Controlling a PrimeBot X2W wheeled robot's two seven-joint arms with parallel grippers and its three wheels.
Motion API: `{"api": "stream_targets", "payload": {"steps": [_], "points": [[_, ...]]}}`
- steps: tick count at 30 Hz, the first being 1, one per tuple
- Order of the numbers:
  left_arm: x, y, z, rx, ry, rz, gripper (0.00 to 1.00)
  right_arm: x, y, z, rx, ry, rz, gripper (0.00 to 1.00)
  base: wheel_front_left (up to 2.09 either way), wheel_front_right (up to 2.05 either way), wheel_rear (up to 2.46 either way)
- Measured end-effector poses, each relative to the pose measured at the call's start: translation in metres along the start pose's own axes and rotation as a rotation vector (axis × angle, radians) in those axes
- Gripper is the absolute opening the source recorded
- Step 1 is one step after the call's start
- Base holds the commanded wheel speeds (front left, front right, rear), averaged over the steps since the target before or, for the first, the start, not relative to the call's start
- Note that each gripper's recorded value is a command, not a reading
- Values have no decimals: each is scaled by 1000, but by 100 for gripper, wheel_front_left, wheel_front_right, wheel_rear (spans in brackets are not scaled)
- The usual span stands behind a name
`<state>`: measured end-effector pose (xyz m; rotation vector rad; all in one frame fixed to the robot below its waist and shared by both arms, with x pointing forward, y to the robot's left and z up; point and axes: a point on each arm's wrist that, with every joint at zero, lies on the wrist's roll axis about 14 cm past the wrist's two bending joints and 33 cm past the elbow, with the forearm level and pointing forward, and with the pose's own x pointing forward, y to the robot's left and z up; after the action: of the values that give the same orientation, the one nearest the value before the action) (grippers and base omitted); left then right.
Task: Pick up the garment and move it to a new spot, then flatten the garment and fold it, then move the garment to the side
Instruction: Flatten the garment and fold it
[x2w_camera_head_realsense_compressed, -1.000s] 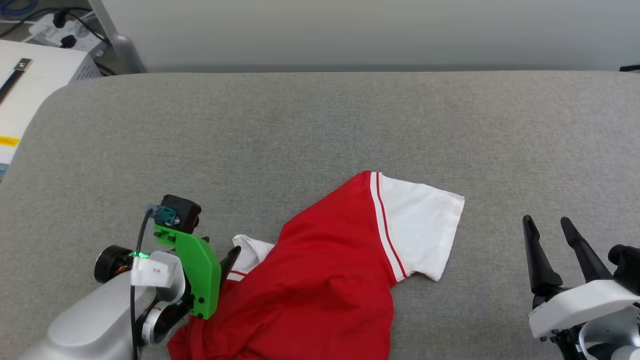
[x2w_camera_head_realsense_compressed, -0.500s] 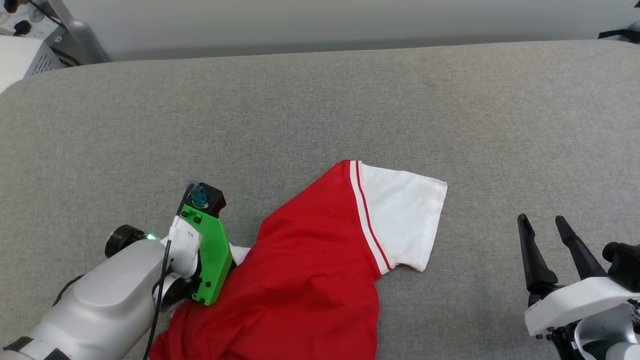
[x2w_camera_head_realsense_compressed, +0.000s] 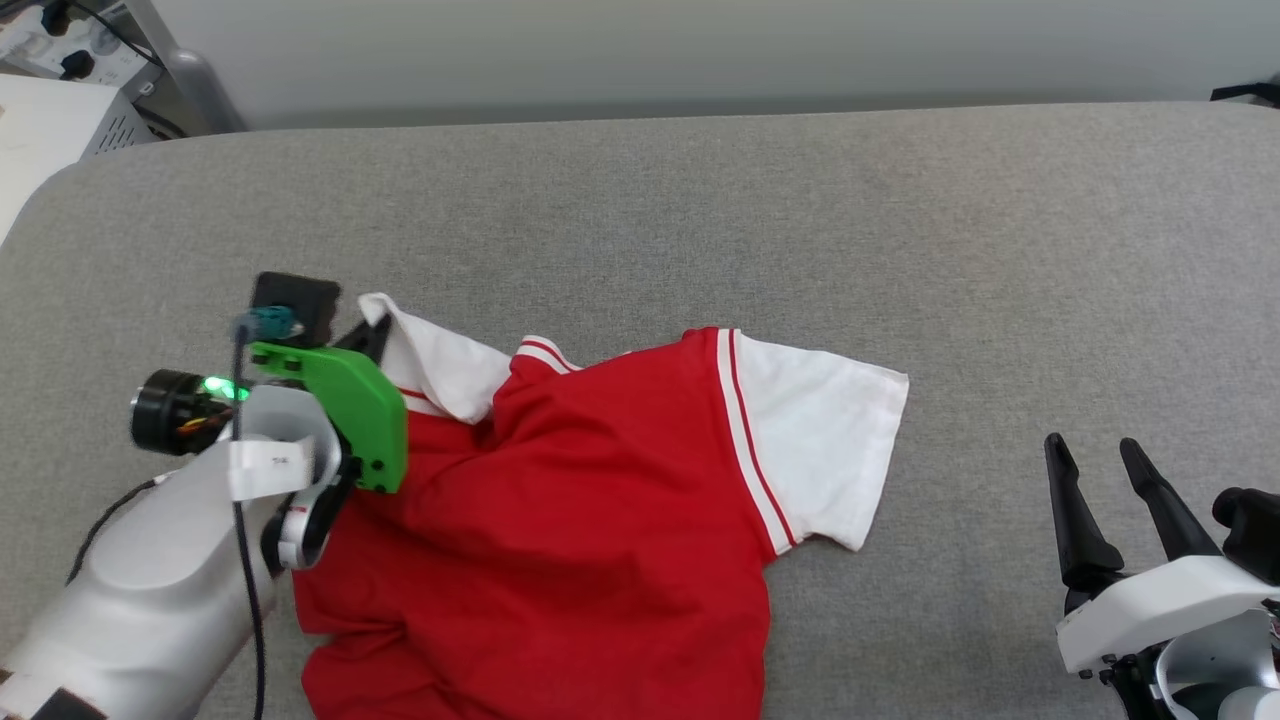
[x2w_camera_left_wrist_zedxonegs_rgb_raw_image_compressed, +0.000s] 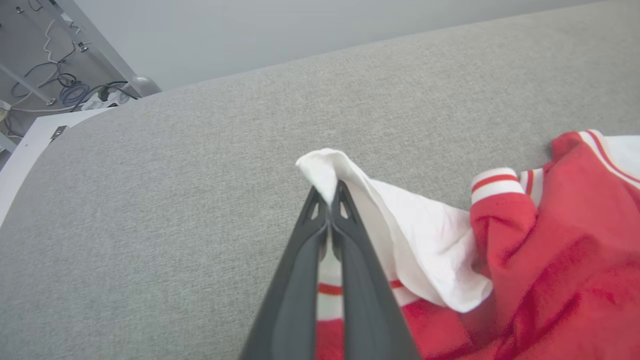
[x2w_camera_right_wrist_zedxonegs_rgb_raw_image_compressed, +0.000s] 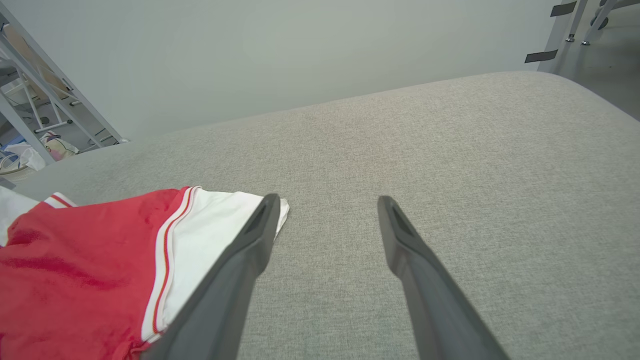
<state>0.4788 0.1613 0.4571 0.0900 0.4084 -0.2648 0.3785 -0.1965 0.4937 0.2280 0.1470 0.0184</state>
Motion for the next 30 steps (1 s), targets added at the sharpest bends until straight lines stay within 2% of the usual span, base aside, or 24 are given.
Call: {"api": "stream_targets", "payload": {"steps": [3, 7, 11, 15, 16, 17, 25, 30], "points": [[-16, 36, 6, -99, -66, 135, 0, 0, 2, 1, 4, -3, 7, 100, 0, 0, 0], [-46, 63, -46, -257, 27, 268, 0, 1, 4, 1, 11, -3, 12, 100, 0, 0, 0], [-72, 50, -110, -380, 176, 293, 0, 0, 2, -1, 17, 3, 9, 100, 0, 0, 0], [-84, 31, -137, -447, 231, 282, 0, 1, 0, -3, 19, 7, 4, 100, 0, 0, 0], [-84, 30, -136, -449, 220, 283, 91, 1, 0, -3, 20, 7, 3, 100, 0, 0, 0], [-85, 30, -134, -450, 204, 284, 100, 1, 0, -3, 19, 8, 3, 100, 0, 0, 0], [-90, 35, -93, -378, -7, 308, 100, -2, 0, -10, 5, 62, 1, 100, 0, 0, 0], [-104, 43, -50, -306, -173, 336, 100, -1, -4, -37, 16, 188, -10, 100, 0, 0, 0]]}}
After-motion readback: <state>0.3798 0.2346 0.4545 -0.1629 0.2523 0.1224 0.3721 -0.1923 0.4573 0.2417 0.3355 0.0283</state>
